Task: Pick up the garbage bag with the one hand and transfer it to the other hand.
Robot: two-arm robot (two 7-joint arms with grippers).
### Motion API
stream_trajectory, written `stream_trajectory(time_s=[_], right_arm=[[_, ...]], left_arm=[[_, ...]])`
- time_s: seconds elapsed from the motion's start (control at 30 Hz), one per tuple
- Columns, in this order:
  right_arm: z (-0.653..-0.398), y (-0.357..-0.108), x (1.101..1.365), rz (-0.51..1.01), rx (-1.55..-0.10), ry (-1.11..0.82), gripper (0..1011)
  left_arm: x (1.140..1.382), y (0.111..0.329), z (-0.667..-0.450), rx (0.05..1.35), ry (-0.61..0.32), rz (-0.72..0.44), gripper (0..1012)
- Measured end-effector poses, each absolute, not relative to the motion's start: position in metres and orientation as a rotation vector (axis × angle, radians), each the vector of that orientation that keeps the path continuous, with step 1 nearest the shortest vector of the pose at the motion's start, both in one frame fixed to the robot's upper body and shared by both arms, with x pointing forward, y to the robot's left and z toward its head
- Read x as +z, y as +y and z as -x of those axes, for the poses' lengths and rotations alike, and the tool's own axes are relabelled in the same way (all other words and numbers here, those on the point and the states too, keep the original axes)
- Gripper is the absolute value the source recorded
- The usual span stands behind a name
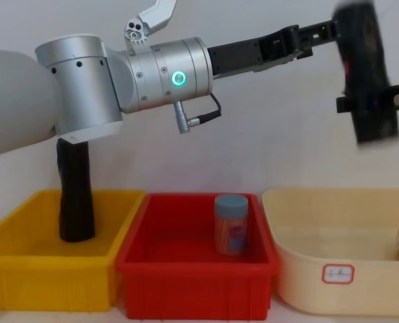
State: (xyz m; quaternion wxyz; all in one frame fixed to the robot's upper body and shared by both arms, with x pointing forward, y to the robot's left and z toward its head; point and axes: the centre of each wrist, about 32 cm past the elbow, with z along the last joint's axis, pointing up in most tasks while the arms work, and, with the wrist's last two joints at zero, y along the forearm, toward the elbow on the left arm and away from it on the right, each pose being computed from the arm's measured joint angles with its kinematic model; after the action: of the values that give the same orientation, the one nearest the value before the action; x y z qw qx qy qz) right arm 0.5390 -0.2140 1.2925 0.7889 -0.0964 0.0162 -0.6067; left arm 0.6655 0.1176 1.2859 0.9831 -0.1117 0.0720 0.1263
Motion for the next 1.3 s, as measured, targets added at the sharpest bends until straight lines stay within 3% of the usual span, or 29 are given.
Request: stream_trajectory(time_s=[0.2,0.43,1.3], right_arm=[[-0.532,-0.214,1.292,0.191,-1.310,0.027,842],[-0.527,-0.214,1.292,0.177,-1.312,0.021,1001],[-0.522,-0.214,1.291,0.164,-1.314,0.015,1000]], left_arm=[[1.286,0.118,-0.665,0.254,0.145,0.225,1000],[1.286,0.118,-0.665,0.254,0.145,0.225,1000],[1.286,0.118,-0.665,0.254,0.145,0.225,1000]])
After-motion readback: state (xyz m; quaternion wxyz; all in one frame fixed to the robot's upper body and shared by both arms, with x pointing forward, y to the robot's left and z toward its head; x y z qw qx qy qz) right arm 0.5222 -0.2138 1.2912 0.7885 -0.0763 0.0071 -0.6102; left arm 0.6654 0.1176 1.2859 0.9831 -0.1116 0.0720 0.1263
